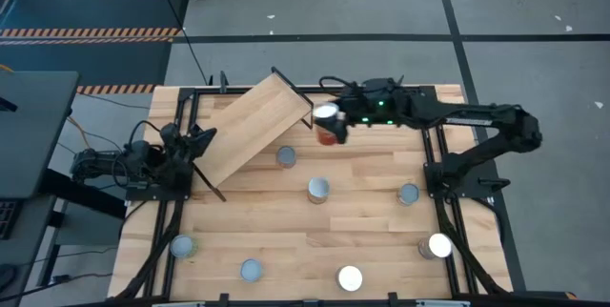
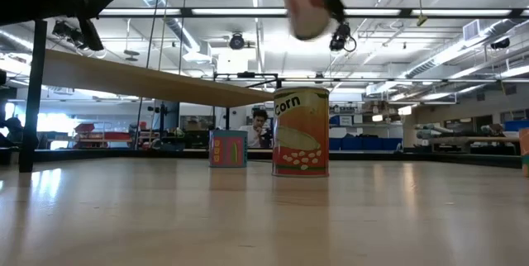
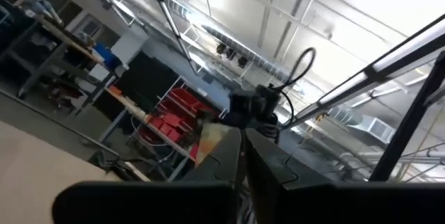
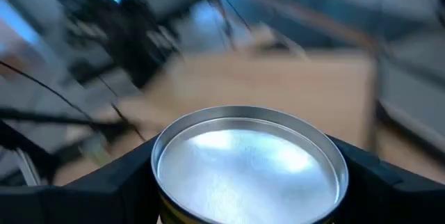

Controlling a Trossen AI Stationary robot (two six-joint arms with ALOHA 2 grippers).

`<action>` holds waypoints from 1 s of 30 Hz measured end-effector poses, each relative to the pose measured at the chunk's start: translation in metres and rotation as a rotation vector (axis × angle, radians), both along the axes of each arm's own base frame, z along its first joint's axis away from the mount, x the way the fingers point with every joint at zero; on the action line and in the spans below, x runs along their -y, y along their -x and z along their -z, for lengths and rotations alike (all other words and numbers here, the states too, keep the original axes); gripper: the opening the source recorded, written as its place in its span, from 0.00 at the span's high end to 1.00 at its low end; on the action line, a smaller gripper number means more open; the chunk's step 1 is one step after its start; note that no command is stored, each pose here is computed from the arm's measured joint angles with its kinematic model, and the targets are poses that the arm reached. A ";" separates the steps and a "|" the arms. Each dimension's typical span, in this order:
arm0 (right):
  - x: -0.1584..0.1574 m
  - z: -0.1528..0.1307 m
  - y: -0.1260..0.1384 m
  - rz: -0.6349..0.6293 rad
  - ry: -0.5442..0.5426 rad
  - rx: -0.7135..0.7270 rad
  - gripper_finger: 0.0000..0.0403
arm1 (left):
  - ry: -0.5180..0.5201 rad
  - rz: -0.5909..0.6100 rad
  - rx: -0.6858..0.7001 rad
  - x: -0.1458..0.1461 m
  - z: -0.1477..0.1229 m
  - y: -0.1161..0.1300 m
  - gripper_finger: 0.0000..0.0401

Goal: Pick and place cans onto a shelf
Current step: Put the right large canned corn on the shelf

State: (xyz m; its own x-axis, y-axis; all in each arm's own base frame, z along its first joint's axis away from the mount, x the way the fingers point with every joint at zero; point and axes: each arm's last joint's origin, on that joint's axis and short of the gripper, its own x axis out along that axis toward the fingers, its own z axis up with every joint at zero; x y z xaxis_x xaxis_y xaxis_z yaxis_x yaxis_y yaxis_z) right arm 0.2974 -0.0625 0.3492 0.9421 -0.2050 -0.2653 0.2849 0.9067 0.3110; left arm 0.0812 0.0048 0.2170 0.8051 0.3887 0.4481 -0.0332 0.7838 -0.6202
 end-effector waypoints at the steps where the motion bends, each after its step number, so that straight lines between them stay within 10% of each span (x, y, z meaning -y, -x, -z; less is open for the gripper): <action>1: -0.001 -0.002 -0.010 -0.012 0.026 0.044 0.23 | 0.000 0.010 0.002 0.000 0.000 0.000 0.94; 13: 0.020 0.041 -0.106 0.084 0.534 0.164 0.23 | -0.081 0.177 0.027 0.005 -0.002 -0.001 0.94; 30: 0.066 0.094 -0.123 0.255 0.441 0.046 0.05 | -0.093 0.199 0.030 0.006 -0.002 -0.001 0.94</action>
State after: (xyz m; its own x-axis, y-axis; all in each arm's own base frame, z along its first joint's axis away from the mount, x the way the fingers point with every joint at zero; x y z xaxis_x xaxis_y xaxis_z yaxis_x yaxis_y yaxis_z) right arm 0.4203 -0.1281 0.2554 0.8562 -0.5129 -0.0615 0.5091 0.8580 -0.0680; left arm 0.0820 -0.0012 0.2191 0.8473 0.1796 0.4998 0.1450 0.8271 -0.5431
